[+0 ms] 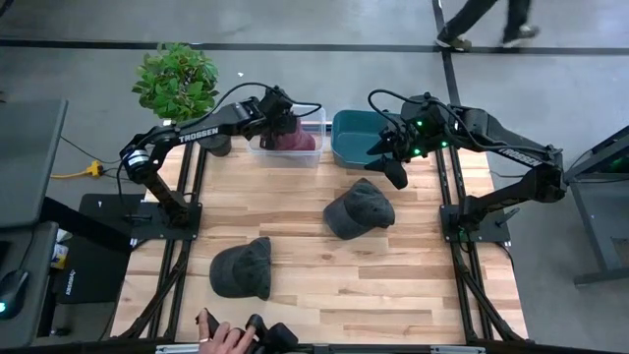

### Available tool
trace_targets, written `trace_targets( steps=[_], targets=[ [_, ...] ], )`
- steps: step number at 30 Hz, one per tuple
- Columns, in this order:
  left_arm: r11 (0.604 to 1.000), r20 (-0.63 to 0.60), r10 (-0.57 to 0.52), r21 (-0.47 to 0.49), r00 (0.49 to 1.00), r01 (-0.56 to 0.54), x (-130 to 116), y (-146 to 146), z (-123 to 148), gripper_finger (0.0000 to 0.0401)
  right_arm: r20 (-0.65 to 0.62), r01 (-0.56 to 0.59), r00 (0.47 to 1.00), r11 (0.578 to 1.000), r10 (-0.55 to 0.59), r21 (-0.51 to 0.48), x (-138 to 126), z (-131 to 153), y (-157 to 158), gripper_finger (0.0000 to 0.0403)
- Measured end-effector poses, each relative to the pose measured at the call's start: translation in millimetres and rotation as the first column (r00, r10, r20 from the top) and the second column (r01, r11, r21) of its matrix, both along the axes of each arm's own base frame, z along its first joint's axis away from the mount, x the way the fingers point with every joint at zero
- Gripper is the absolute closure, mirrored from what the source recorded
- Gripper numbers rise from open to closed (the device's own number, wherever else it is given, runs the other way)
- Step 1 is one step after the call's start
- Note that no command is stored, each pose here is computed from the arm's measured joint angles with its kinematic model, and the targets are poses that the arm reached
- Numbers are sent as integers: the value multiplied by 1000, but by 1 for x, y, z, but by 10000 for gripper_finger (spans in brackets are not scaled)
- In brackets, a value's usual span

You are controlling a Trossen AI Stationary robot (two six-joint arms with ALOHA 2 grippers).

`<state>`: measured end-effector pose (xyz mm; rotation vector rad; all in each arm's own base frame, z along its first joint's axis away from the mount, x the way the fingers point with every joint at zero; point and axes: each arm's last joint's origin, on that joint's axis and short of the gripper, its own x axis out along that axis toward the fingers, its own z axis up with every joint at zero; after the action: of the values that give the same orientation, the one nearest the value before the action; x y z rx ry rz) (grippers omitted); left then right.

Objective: Pick & Place hat
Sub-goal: Put the red cap into the transparent bin

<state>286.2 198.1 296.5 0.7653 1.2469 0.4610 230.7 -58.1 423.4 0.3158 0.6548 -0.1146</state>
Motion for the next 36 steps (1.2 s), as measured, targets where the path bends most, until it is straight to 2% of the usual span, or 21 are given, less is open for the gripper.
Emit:
trace_targets(
  steps=[5,9,12,16,23,28,32,36],
  targets=[
    [1000,33,5,25,999,-6,1,-1,5,394,0,0,1000,1000,0,0,0,0,0,187],
    [1000,142,9,4,990,-10,2,-6,14,393,1,-2,1000,1000,2,2,0,0,0,187],
    [1000,176,13,12,984,-15,3,-8,17,378,0,-2,1000,1000,2,2,0,0,0,187],
    [999,185,35,10,982,-38,2,-8,18,327,1,-6,1000,1000,6,5,0,0,0,187],
    [998,181,66,-30,981,-61,-1,-9,15,204,2,-8,1000,1000,8,7,0,0,0,187],
    [995,122,98,-24,988,-96,-4,-10,12,122,2,-9,1000,1000,9,6,0,0,0,187],
    [989,54,149,13,987,-150,-9,-11,10,92,2,-10,1000,1000,10,4,0,0,0,187],
    [982,42,183,33,982,-185,-13,-12,13,95,1,-10,1000,1000,10,4,0,0,0,187]
  ],
)
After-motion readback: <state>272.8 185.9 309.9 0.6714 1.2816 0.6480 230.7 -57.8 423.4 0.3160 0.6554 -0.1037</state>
